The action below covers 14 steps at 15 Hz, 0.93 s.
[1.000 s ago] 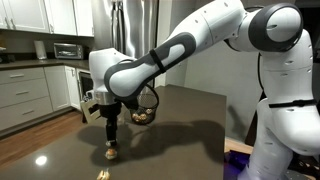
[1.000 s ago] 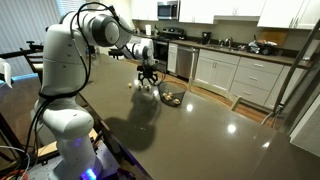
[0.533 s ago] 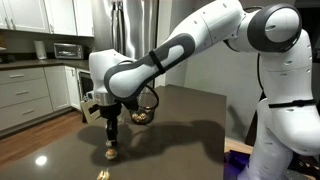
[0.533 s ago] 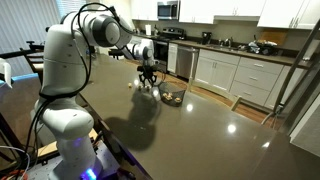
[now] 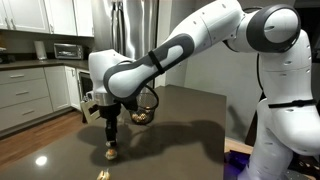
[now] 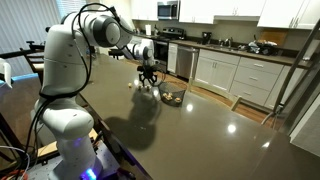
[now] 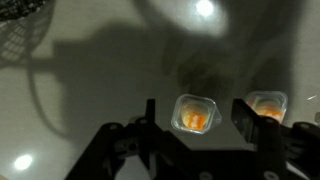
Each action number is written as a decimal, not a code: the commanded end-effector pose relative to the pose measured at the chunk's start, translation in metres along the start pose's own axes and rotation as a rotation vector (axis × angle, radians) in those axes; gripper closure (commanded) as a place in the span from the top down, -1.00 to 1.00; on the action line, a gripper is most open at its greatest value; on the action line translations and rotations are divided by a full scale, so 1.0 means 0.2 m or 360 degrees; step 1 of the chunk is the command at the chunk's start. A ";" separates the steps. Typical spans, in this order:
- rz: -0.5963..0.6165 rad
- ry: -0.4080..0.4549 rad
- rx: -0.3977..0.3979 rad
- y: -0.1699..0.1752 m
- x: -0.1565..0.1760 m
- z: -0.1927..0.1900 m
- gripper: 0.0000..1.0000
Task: Put a small packet inside the basket
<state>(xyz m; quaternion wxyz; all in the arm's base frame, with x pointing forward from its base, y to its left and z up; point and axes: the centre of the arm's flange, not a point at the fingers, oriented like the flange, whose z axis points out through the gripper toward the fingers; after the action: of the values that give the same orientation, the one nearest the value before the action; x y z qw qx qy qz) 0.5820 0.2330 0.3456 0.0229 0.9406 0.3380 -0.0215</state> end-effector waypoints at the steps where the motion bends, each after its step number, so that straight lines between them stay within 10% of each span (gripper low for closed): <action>1: 0.0033 0.0026 0.0035 0.01 0.04 0.01 1.00; 14: 0.0048 0.0042 0.0053 0.02 0.04 -0.01 -0.76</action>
<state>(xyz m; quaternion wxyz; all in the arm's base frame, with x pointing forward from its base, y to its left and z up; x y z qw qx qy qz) 0.5840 0.2354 0.3467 0.0146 0.9424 0.3335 -0.0198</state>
